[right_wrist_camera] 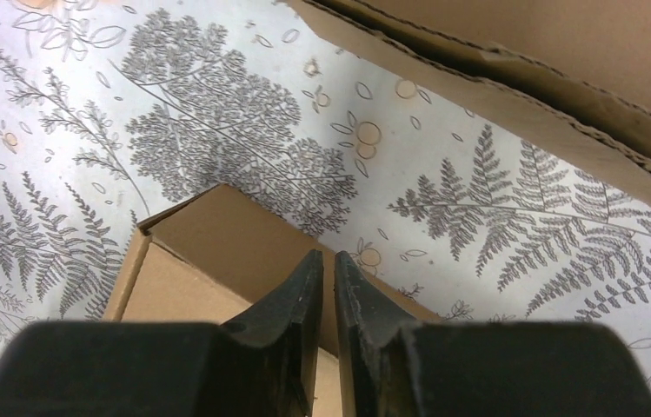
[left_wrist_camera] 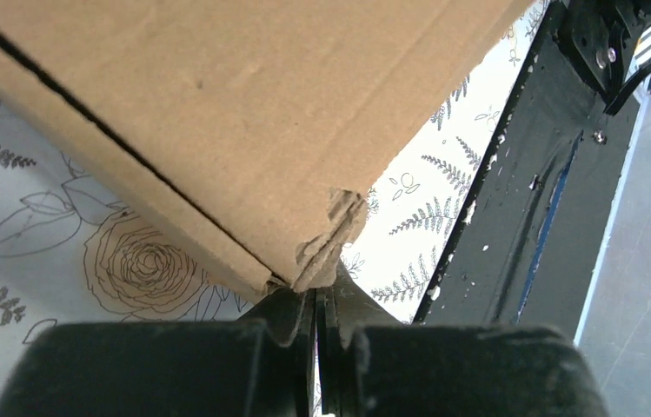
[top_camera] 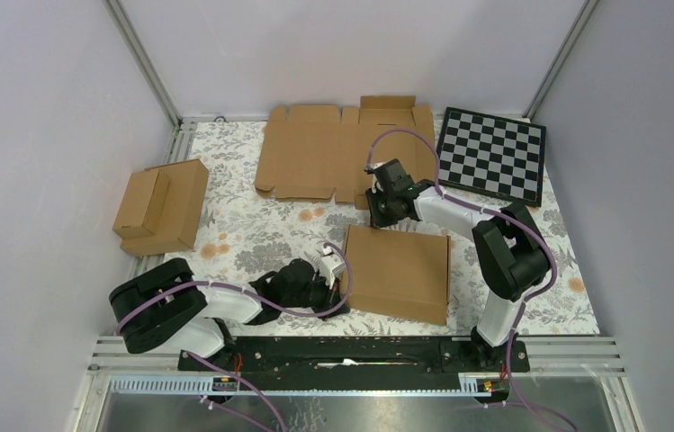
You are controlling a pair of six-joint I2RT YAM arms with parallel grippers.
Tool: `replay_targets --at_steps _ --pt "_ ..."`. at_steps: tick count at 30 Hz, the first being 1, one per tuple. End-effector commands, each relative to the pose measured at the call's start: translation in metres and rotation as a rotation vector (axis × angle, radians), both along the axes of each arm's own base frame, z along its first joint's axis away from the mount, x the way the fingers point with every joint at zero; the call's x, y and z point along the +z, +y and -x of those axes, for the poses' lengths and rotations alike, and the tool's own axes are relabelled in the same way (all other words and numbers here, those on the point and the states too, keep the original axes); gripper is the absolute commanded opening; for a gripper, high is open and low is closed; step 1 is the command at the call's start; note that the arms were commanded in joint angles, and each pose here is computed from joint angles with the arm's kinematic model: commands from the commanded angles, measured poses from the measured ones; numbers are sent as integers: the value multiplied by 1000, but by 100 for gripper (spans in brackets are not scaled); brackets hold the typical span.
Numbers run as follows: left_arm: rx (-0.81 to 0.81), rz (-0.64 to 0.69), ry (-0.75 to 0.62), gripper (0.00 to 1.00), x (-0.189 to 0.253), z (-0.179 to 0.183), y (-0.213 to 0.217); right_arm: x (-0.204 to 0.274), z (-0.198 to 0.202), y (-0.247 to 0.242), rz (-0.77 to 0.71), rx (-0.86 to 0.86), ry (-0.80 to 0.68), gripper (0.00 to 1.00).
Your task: Fold the paper box
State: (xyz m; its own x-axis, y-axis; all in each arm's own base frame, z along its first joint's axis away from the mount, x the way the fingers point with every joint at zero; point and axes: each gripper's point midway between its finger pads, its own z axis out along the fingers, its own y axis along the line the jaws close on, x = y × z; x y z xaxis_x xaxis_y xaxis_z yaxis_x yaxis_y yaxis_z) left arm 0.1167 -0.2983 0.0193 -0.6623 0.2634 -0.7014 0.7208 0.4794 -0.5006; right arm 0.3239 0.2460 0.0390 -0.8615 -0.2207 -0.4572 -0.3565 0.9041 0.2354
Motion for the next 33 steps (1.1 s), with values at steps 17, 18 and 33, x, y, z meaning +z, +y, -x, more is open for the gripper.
replay_targets --at_steps 17,18,33 --pt "234 -15 -412 0 38 -104 3 5 112 34 20 284 374 23" --pt "248 -18 -421 0 41 -106 5 4 116 33 21 288 391 23" --pt "253 -66 -568 0 60 -127 6 -3 150 16 32 285 522 26"
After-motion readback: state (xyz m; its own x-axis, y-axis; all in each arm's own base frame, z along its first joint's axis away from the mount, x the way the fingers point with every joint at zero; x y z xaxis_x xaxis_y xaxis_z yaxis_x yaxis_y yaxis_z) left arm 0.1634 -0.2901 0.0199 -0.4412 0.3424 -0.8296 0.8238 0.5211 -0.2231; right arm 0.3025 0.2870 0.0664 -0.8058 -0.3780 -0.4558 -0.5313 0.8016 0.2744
